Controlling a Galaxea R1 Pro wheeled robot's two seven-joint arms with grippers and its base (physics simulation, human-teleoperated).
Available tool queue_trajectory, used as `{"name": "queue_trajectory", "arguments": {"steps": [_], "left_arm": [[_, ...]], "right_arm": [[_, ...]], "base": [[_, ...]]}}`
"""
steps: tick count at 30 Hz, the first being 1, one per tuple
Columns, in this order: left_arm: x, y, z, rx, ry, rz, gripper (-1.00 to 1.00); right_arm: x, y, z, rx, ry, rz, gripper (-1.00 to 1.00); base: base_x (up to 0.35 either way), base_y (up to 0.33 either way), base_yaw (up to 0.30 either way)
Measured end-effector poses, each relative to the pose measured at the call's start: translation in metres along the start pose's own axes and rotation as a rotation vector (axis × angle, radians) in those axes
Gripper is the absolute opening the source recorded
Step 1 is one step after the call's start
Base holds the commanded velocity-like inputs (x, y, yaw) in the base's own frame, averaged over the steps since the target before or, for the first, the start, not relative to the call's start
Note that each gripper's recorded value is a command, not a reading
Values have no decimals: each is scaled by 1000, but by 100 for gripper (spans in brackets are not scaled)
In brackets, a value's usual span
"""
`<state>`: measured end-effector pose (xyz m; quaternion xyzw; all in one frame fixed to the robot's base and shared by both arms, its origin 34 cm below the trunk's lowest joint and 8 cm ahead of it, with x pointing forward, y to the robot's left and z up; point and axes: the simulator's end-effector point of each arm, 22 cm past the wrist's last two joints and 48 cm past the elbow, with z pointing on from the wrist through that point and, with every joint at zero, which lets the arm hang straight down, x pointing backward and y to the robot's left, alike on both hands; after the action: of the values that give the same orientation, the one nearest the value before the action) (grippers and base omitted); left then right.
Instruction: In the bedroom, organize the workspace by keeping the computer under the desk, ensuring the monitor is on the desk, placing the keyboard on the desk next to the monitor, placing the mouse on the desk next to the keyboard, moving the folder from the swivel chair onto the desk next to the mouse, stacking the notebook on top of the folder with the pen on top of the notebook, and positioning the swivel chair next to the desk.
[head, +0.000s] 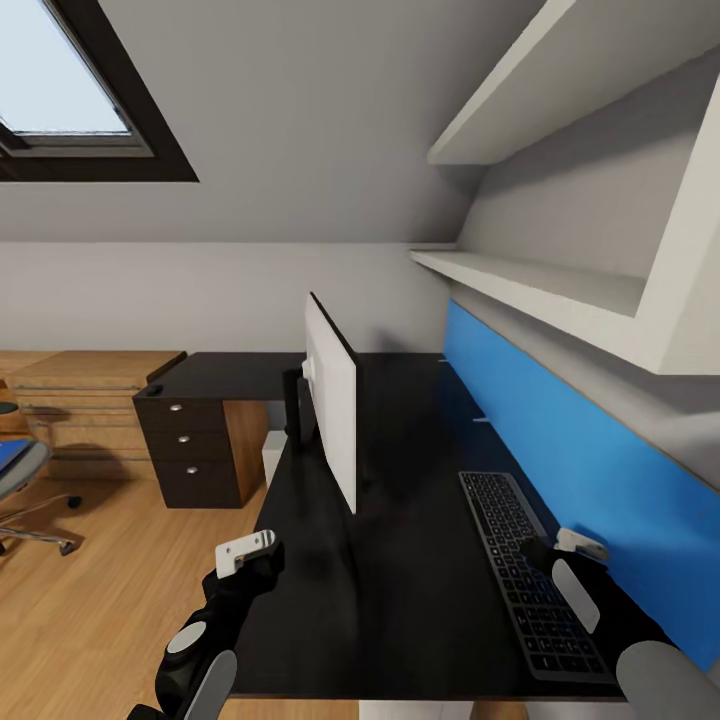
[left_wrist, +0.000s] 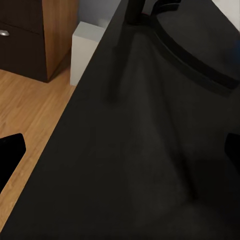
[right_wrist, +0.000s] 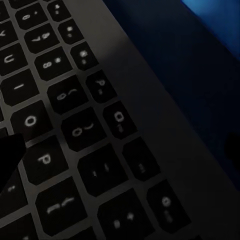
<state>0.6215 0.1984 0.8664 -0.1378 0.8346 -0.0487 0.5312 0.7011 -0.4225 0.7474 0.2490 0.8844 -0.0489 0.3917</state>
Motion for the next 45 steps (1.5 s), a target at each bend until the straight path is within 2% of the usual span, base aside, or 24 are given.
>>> {"name": "queue_trajectory", "arguments": {"steps": [24,45], "left_arm": [[3,3,1,-6,5,5,100],[3,7,2,-11,7,12,100]], "right_arm": [[0,0,0,0,0,-1,100],[2,-1,1,3,4,-1,100]], "base": [[0,0,0],[-54,77,0]]}}
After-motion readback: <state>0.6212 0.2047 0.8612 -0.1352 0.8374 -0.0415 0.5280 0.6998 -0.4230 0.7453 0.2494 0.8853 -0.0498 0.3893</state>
